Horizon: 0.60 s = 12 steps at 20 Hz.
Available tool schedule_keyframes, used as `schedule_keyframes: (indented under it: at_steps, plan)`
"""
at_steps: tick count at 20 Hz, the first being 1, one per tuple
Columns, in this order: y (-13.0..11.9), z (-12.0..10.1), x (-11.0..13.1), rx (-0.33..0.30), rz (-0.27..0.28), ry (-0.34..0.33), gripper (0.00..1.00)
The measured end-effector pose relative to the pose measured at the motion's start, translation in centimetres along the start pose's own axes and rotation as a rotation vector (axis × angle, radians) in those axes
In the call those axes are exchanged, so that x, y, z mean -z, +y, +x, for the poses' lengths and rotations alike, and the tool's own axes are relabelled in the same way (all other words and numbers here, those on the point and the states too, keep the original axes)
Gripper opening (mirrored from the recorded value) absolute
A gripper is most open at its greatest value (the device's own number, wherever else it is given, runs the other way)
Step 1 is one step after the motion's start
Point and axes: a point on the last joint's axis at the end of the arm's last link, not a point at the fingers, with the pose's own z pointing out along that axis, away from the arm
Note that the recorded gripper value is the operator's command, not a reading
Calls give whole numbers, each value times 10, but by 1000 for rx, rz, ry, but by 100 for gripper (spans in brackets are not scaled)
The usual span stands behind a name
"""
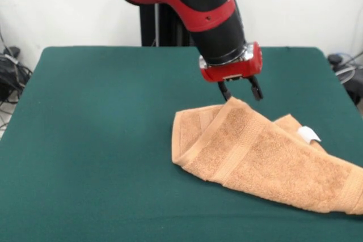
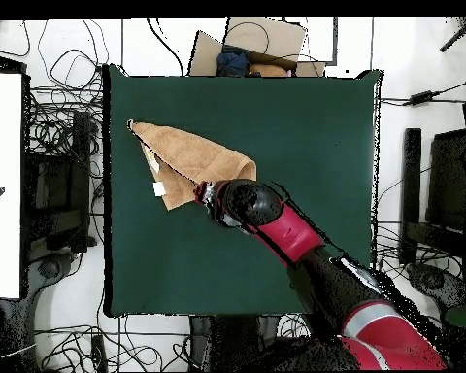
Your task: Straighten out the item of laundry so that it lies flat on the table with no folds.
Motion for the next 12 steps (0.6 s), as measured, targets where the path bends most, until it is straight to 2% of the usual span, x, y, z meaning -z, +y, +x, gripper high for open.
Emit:
schedule_keyframes:
  at_steps: [12]
  plan:
    - [1,-2,6,-23,-7,-6,100]
